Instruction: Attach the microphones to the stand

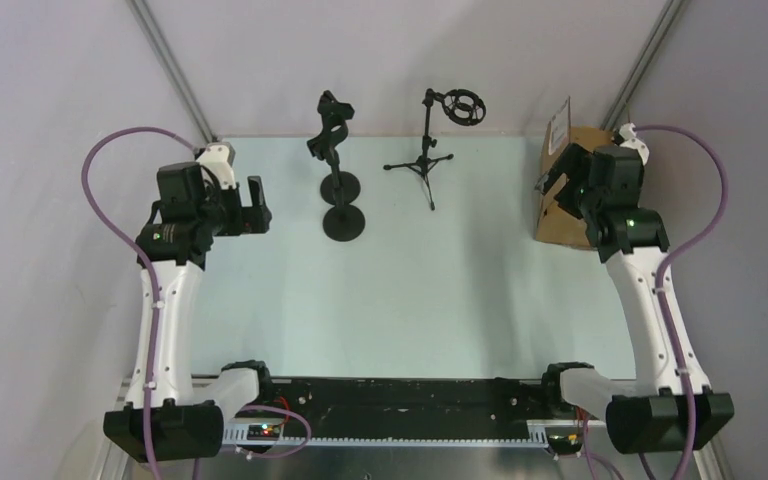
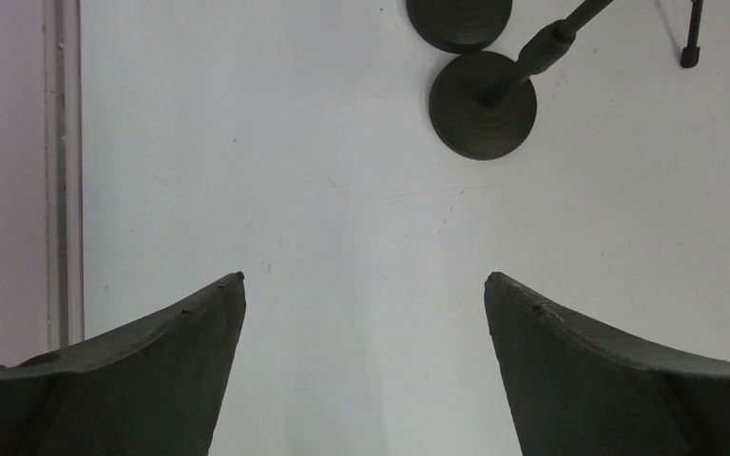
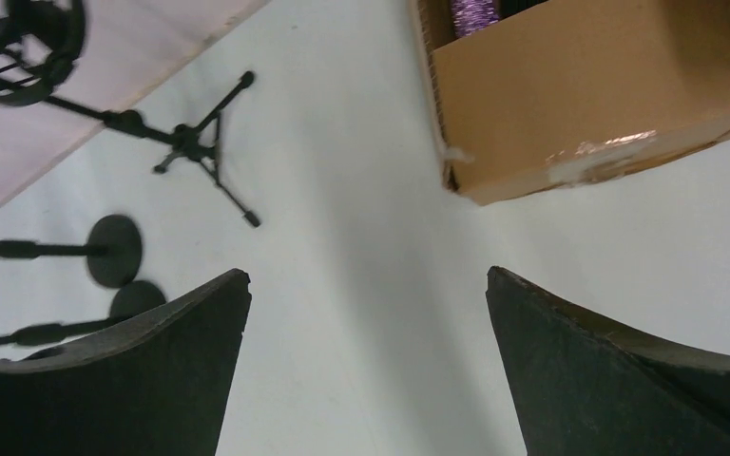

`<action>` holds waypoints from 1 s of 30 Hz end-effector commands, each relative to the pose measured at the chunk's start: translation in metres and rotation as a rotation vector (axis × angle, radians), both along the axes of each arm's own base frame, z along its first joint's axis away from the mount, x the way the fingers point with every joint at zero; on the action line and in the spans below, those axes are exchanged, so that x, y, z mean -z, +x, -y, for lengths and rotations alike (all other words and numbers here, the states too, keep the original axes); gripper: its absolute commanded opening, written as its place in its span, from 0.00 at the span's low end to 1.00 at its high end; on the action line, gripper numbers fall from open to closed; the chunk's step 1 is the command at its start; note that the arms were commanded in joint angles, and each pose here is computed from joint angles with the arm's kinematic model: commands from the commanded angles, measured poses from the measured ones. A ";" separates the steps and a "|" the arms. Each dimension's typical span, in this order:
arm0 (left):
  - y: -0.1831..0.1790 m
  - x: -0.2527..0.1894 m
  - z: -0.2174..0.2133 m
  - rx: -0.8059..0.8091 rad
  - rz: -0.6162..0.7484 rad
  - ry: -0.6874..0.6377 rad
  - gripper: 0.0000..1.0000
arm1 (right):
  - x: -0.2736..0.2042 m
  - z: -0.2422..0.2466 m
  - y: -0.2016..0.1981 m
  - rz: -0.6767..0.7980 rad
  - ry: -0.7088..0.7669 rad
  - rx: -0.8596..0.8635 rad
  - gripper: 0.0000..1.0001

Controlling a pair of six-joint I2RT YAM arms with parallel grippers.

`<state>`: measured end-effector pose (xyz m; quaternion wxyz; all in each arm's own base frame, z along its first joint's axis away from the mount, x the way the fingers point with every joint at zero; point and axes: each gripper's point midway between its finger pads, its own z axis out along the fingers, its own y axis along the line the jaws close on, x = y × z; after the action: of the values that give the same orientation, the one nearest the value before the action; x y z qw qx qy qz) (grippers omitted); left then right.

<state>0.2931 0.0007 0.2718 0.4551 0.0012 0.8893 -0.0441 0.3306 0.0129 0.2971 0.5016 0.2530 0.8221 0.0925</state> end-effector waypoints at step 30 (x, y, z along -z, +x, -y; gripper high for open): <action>0.003 -0.010 0.024 0.159 0.009 -0.059 1.00 | 0.057 0.039 0.158 -0.207 -0.201 0.120 0.20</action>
<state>0.2937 -0.0253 0.2622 0.4303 0.0494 0.8945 -0.1107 0.4841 -0.0429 0.2138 0.4117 0.2897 0.8638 -0.0222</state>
